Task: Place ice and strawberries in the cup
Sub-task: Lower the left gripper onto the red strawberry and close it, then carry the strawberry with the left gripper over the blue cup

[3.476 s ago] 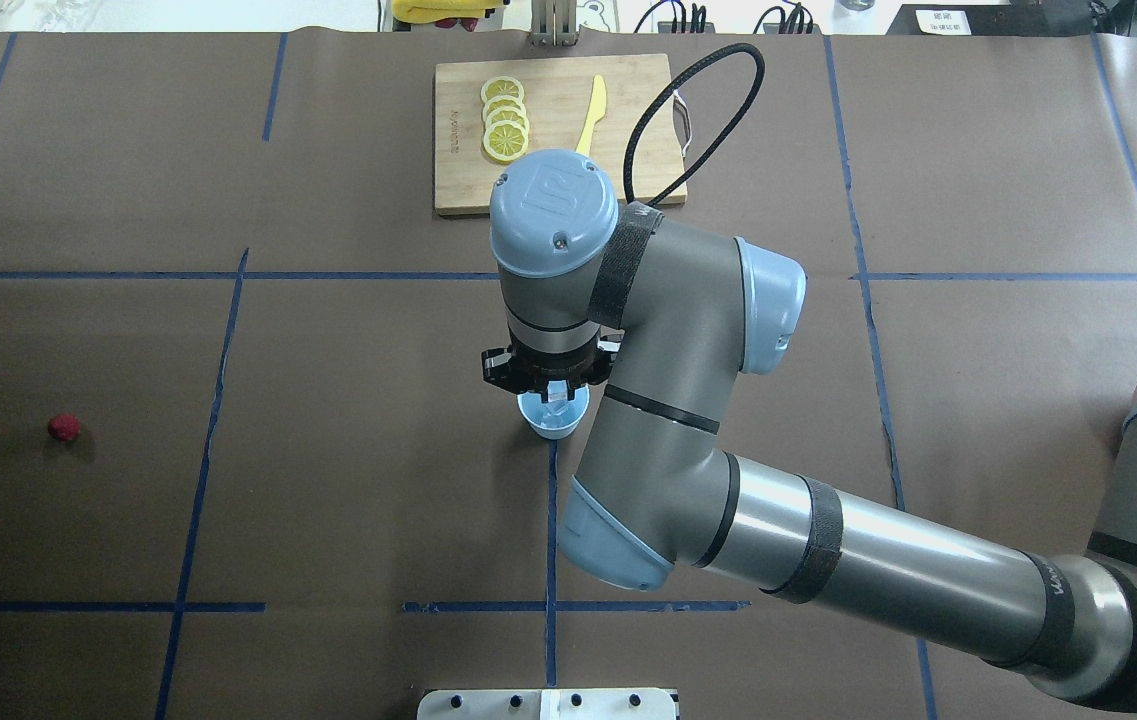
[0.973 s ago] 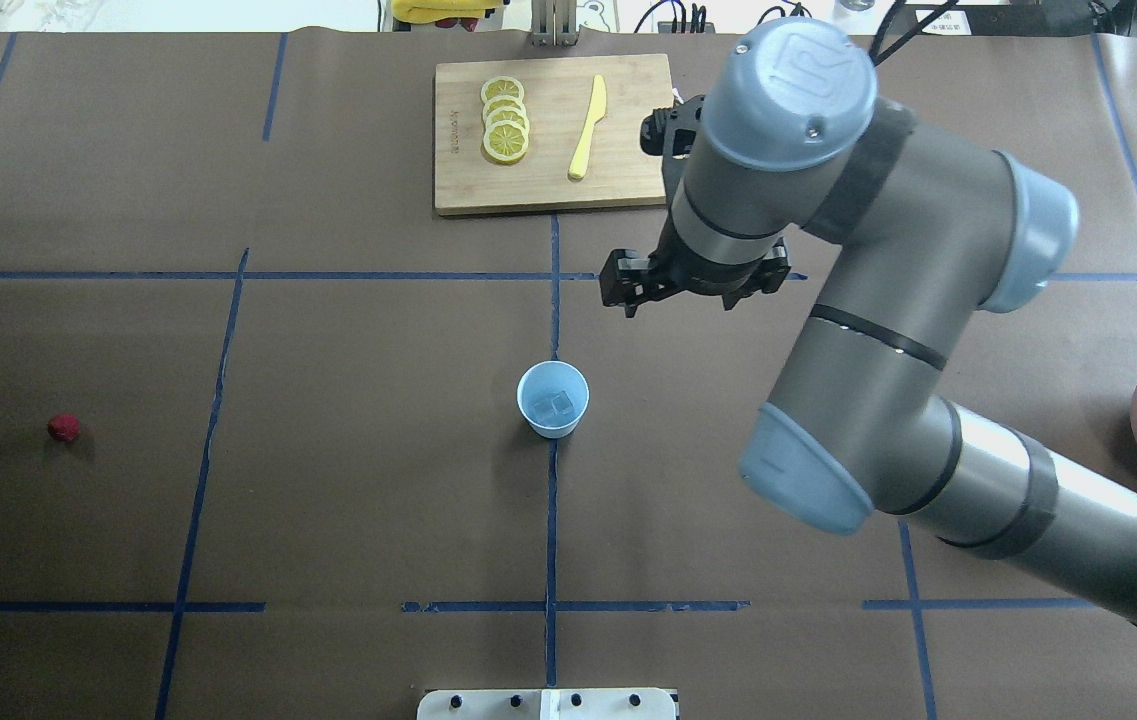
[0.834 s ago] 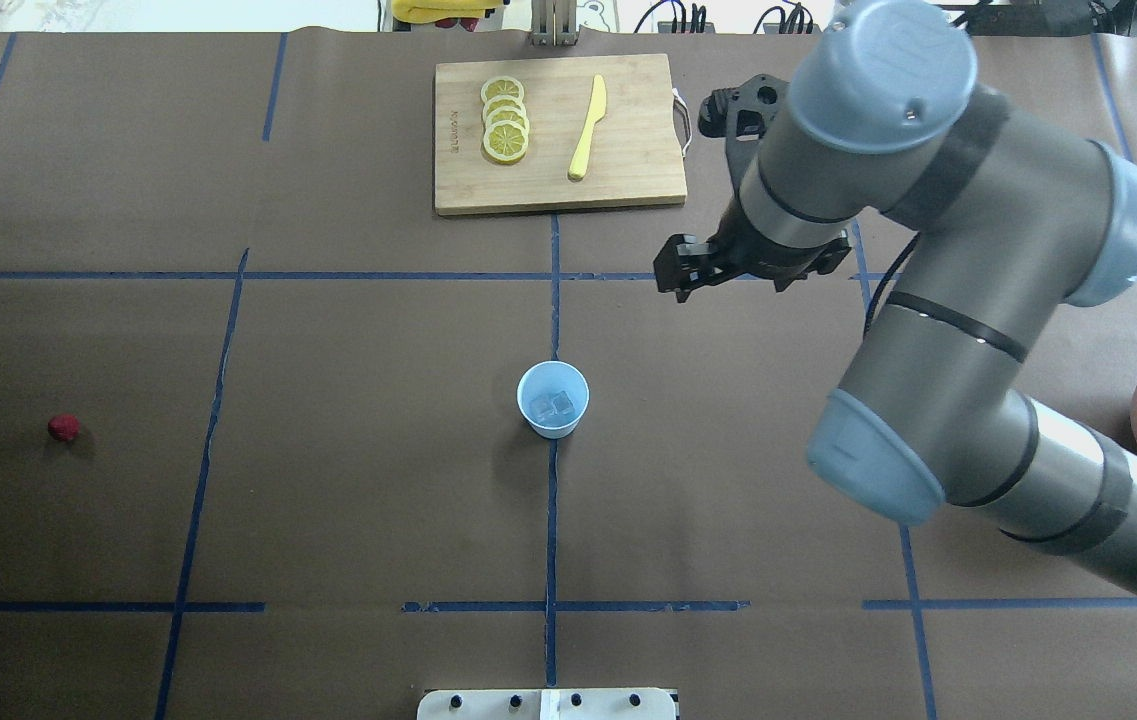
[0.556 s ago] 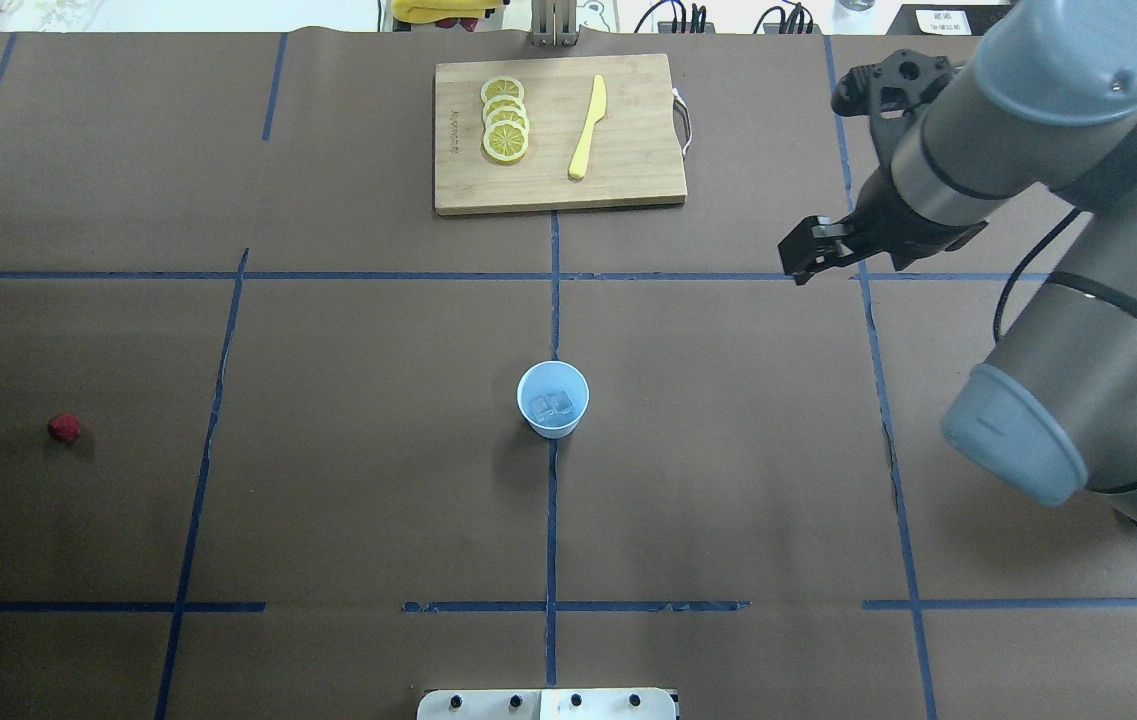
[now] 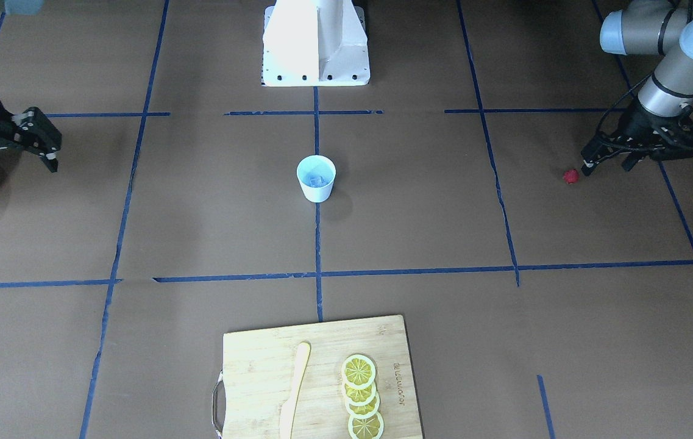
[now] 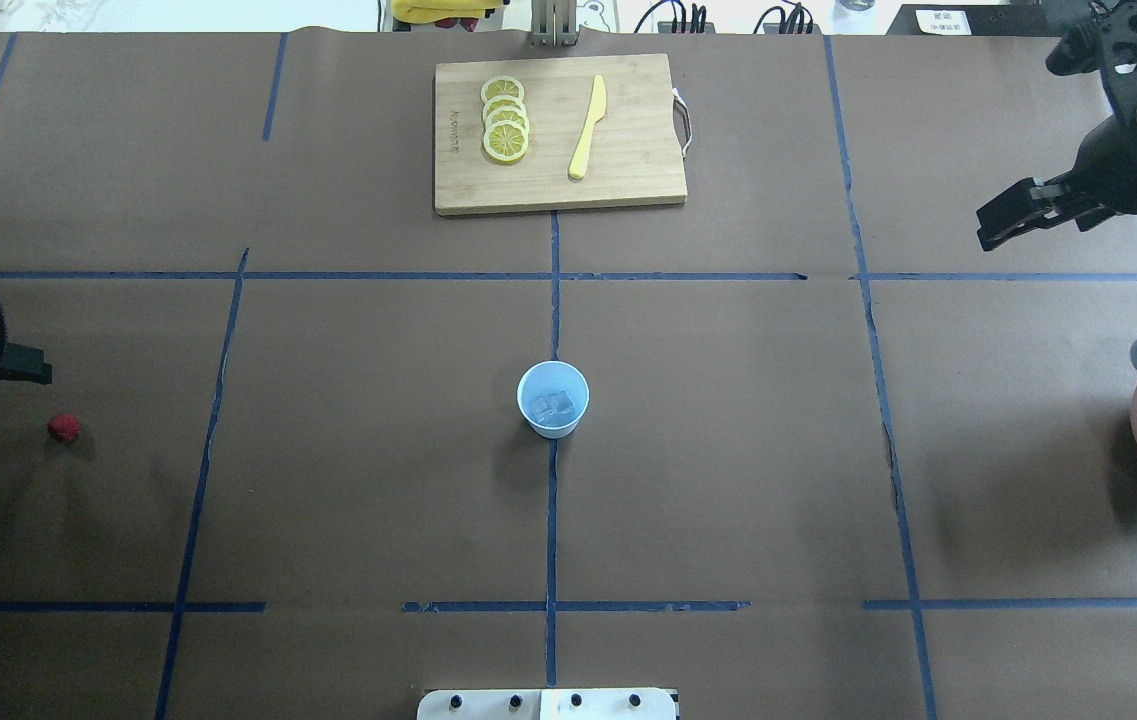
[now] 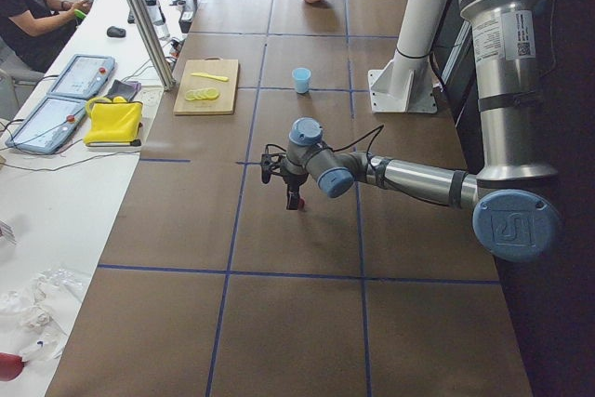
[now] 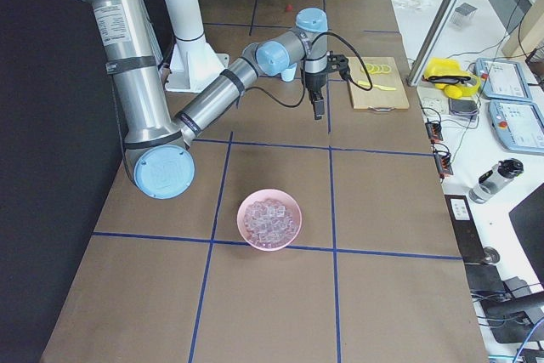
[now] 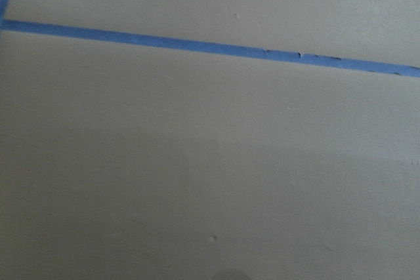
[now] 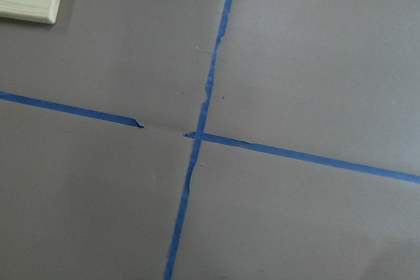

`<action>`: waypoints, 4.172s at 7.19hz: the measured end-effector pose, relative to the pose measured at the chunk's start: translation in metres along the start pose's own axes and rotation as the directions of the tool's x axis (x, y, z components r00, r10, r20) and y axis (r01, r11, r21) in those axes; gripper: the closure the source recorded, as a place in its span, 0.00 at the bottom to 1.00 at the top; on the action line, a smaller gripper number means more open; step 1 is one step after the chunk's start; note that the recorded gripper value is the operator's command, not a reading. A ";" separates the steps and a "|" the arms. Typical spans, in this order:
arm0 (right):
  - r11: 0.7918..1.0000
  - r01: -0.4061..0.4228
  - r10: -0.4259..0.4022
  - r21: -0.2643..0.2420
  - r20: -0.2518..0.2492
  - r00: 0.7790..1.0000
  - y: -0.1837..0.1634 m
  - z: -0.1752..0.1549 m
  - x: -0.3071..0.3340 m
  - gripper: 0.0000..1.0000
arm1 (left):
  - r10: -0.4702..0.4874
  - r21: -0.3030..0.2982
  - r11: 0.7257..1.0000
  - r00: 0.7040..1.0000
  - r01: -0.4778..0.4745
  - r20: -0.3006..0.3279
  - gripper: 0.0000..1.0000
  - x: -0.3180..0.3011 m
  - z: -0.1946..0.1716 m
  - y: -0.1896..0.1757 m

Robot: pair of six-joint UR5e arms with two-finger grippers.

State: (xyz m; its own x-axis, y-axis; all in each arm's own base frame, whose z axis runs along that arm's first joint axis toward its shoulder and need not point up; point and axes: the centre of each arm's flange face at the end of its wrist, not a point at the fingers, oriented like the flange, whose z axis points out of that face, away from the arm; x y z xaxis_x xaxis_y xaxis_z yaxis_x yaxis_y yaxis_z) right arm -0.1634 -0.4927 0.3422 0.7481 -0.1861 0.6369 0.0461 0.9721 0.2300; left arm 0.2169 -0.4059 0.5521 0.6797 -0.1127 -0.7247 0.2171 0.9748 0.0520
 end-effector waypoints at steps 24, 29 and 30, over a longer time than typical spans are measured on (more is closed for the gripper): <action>1.000 -0.005 0.004 -0.024 -0.014 1.000 -0.005 0.008 0.036 0.01 | 0.024 -0.033 0.999 1.000 -0.024 0.006 0.93 0.019 0.052 0.033; 1.000 -0.008 0.008 -0.026 -0.010 1.000 -0.002 0.010 0.045 0.01 | -0.005 -0.112 0.994 0.999 0.010 0.041 0.93 0.184 -0.059 0.010; 1.000 -0.012 0.012 -0.028 0.012 1.000 -0.001 0.012 0.058 0.01 | -0.022 -0.126 0.992 0.999 0.028 0.045 0.93 0.247 -0.081 0.002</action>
State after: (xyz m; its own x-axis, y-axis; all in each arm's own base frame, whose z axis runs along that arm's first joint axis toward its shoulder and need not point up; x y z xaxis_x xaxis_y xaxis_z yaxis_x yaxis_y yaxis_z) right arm -0.1276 -0.5064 0.3880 0.7405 -0.1758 0.6486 0.0554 0.9779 0.2018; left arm 0.3281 -0.4157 0.3177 0.7056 -0.1429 -0.6940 0.1456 0.9878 -0.0553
